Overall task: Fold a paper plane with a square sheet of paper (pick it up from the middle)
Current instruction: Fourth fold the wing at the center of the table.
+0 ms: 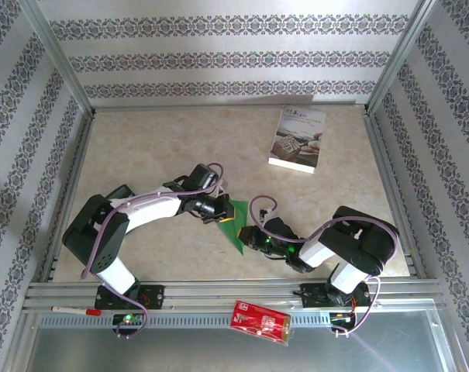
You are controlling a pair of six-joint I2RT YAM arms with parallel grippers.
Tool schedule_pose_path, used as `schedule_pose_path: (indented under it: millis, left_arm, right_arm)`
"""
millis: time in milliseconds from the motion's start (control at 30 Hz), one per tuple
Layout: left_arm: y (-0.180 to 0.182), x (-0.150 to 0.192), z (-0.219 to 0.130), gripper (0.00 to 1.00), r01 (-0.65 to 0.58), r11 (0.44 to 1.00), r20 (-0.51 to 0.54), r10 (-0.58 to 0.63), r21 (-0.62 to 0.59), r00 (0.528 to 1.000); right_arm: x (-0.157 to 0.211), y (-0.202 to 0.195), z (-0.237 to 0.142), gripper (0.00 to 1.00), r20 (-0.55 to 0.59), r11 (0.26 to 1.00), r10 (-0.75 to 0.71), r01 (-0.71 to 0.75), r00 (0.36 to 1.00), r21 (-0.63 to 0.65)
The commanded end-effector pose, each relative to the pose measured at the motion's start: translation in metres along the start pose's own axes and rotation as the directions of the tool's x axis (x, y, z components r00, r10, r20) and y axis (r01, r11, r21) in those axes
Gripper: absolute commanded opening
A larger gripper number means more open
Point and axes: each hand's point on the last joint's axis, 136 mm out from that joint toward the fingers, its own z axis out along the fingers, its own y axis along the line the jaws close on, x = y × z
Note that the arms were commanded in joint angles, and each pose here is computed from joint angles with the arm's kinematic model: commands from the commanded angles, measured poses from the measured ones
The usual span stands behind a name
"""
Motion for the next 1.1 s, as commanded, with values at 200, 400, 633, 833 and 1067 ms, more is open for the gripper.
schedule_pose_path:
  millis: [200, 400, 633, 833, 1067]
  left_arm:
    - [-0.011, -0.007, 0.029, 0.03, -0.064, 0.998, -0.069, 0.065, 0.012, 0.995]
    - [-0.008, -0.009, 0.040, 0.03, -0.064, 0.998, -0.096, 0.064, 0.001, 0.993]
    - [-0.005, -0.010, 0.046, 0.03, -0.054, 0.999, -0.103, 0.055, 0.004, 0.993]
    - [-0.002, -0.011, 0.050, 0.03, -0.051, 0.999, -0.107, 0.051, 0.003, 0.993]
    - [0.004, -0.014, 0.056, 0.03, -0.038, 0.999, -0.107, 0.037, -0.010, 0.994]
  right_arm:
    - [0.012, -0.062, -0.010, 0.00, 0.000, 0.979, 0.065, -0.064, 0.998, 0.192]
    - [0.014, -0.065, -0.008, 0.00, -0.003, 0.979, 0.079, -0.077, 0.997, 0.191]
    - [0.013, -0.069, -0.010, 0.00, 0.004, 0.975, 0.087, -0.086, 0.996, 0.204]
    - [0.014, -0.073, -0.010, 0.03, 0.006, 0.971, 0.098, -0.097, 0.995, 0.219]
    - [0.015, -0.076, -0.011, 0.03, 0.004, 0.965, 0.106, -0.104, 0.994, 0.241]
